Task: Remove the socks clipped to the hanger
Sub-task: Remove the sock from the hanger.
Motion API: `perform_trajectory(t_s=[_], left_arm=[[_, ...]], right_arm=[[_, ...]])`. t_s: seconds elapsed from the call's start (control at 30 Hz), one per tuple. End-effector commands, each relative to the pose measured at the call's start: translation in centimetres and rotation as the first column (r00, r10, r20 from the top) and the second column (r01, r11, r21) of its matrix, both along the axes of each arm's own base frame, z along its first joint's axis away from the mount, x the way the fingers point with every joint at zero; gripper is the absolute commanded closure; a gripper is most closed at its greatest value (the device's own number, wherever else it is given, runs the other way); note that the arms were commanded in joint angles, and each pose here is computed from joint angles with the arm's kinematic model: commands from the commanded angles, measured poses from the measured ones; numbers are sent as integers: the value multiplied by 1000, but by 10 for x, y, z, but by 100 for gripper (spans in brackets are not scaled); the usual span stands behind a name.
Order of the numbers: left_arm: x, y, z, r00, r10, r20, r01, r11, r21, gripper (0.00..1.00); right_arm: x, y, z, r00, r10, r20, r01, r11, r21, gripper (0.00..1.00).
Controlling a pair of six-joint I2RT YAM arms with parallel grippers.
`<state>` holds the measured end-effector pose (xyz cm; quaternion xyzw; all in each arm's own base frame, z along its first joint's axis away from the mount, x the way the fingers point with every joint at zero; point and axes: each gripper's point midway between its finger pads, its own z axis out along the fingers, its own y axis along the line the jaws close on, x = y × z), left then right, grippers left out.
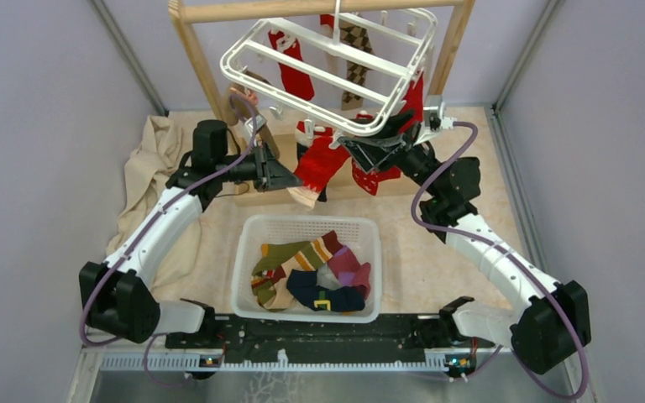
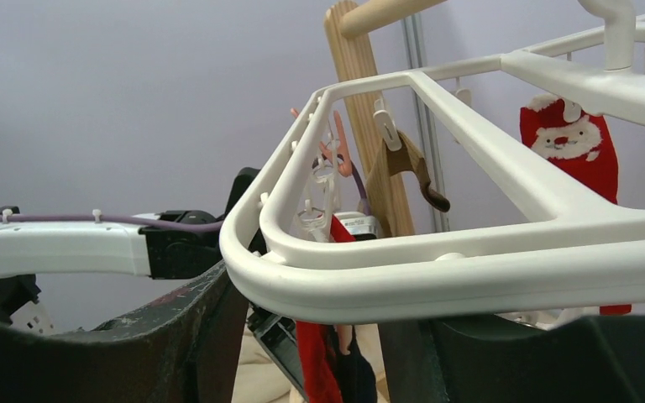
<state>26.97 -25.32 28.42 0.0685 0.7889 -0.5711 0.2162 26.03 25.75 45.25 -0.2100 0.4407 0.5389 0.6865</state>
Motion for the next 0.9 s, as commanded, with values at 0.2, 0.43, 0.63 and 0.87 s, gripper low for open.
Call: perform_trajectory(t_s=[0.2, 0.43, 0.63, 0.87], left_arm=[[-4, -12, -1, 998, -60, 11, 60, 998, 0, 100], [-4, -16, -2, 997, -74, 5, 74, 997, 3, 100], [-4, -18, -4, 997, -81, 1, 81, 997, 4, 100], [-5, -21, -4, 996, -94, -1, 94, 996, 4, 100]], right_arm=[[-11, -2, 37, 992, 21, 127, -26, 999, 36, 41], [-12, 2, 35, 989, 41, 141, -45, 999, 27, 39], [-13, 7, 35, 988, 64, 143, -68, 997, 22, 39], [-10, 19, 30, 991, 11, 131, -9, 1000, -16, 38]])
